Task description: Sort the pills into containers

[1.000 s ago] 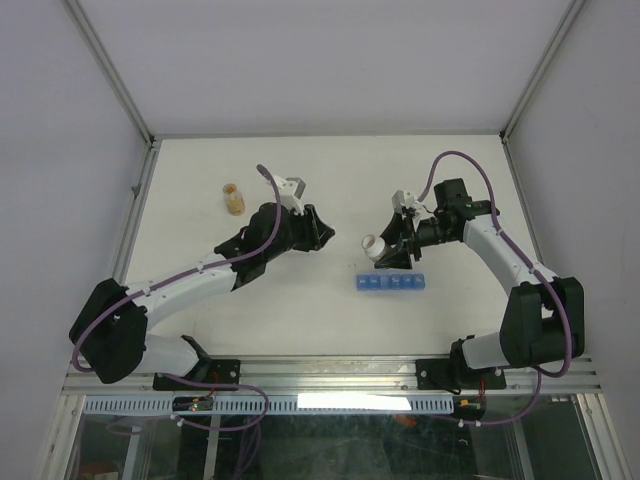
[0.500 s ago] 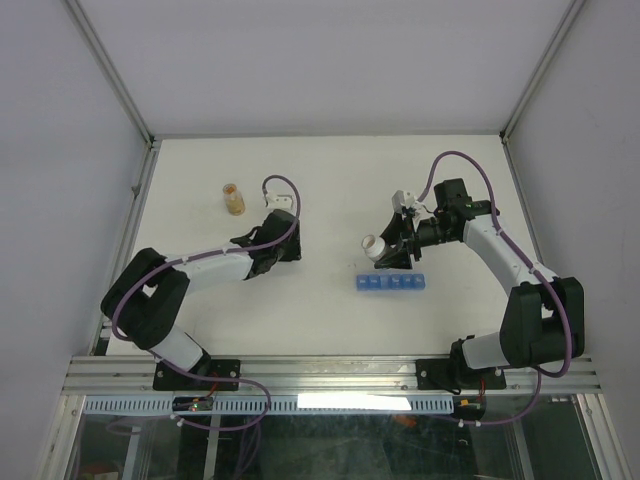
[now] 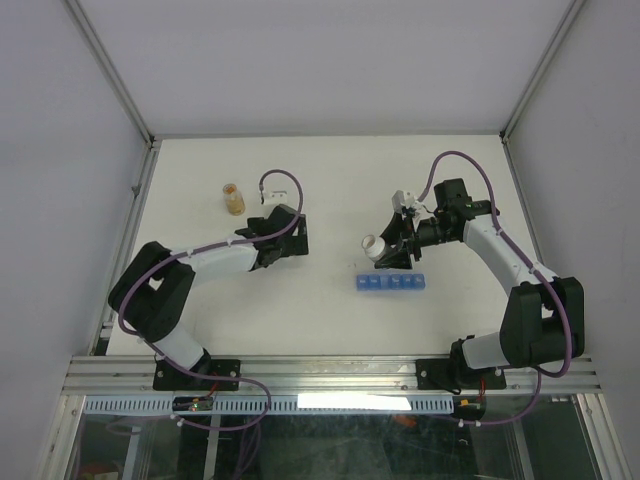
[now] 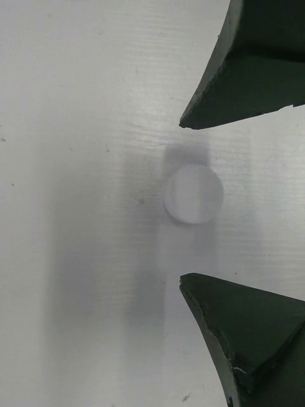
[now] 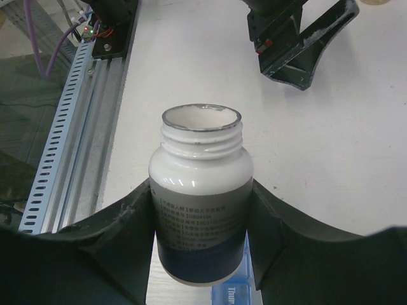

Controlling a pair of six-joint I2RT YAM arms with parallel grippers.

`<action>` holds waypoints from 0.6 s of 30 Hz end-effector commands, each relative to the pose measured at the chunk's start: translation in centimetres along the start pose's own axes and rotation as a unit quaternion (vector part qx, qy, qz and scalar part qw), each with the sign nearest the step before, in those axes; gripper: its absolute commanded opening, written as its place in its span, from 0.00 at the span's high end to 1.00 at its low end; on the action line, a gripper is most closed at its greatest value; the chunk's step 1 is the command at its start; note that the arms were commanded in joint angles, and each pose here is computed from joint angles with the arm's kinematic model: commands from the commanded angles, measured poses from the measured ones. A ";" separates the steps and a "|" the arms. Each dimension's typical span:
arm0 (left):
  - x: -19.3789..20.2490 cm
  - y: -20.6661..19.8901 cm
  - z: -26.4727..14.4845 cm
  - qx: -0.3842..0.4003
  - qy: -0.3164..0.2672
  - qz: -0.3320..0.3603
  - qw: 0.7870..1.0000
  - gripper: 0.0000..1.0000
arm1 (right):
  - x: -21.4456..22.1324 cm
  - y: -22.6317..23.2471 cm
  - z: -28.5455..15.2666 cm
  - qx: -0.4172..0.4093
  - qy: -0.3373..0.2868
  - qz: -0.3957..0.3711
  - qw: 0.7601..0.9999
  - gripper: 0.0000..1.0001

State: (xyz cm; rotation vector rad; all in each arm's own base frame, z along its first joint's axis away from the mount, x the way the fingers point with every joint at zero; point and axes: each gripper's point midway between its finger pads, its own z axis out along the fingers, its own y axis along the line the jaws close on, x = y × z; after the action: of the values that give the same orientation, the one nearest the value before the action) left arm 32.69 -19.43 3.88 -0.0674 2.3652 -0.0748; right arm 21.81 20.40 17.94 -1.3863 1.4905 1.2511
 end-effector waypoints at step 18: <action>-26.8 -15.8 -32.8 0.404 -0.217 -0.259 0.850 0.01 | -3.1 0.2 -1.6 0.018 -0.037 -0.046 0.998 1.00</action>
State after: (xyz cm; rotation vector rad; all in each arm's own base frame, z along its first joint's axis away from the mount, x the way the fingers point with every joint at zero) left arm 32.67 -31.66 41.35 -0.2141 1.7491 -1.0228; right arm 21.78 20.10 18.53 -1.3686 1.4757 1.2495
